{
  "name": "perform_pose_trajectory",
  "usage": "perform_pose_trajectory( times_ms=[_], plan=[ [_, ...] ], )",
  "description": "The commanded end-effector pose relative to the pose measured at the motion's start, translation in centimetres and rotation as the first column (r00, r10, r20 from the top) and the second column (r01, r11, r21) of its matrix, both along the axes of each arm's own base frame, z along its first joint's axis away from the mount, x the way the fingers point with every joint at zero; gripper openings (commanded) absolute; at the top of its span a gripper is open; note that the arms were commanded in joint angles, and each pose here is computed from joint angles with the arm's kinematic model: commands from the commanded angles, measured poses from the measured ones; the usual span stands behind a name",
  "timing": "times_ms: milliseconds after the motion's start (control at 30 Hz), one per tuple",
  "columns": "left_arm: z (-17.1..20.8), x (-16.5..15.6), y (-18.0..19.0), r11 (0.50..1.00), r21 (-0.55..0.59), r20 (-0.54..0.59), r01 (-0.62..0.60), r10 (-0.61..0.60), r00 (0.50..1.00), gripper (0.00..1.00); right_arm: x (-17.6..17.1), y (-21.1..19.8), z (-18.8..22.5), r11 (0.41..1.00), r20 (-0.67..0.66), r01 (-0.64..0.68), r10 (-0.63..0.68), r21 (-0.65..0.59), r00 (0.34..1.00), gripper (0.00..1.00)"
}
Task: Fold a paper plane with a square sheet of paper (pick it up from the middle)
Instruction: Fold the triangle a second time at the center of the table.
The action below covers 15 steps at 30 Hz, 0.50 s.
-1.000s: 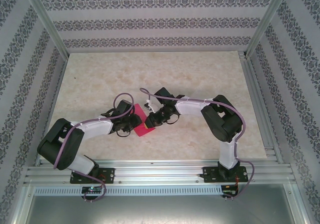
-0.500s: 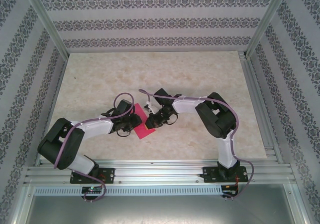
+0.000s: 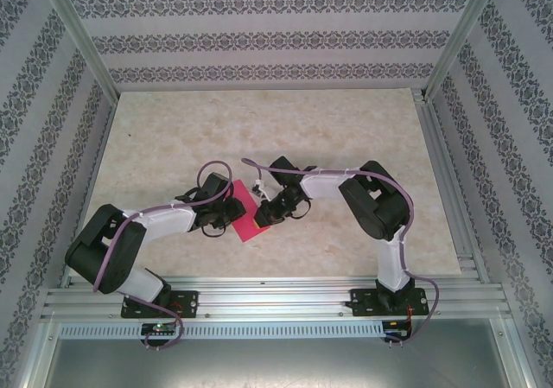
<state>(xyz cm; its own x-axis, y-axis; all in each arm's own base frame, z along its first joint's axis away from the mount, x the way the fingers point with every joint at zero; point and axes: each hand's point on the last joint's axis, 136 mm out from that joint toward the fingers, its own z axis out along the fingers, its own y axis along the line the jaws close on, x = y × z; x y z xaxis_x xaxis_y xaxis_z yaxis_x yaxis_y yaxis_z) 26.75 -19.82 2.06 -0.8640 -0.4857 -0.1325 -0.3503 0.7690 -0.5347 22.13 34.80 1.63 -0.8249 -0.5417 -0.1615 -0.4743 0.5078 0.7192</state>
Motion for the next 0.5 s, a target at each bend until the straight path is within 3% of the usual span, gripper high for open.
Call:
perform_pose_trajectory(
  times_ms=[0, 200, 333, 467],
  plan=[
    [-0.5, -0.4, 0.6, 0.998, 0.063, -0.01, 0.015, -0.015, 1.0, 0.29, -1.4, -3.0, -1.2, 0.993, -0.043, 0.005, -0.01, -0.116, 0.999, 0.15],
    [-0.2, -0.3, 0.6, 0.997, 0.07, 0.001, 0.026, -0.026, 1.0, 0.3, 2.5, -0.9, 6.7, 0.996, 0.153, 0.059, -0.068, 0.066, 0.986, 0.22],
    [1.4, 0.6, -0.1, 0.999, 0.037, 0.048, 0.033, -0.034, 0.998, 0.31, 4.0, -2.5, 5.6, 0.997, 0.269, 0.07, -0.061, -0.025, 0.961, 0.23],
    [3.1, 1.6, -0.6, 0.998, 0.035, 0.08, 0.048, -0.051, 0.995, 0.32, 3.8, -2.3, 4.4, 0.997, 0.243, 0.05, -0.036, -0.052, 0.969, 0.25]
  ],
)
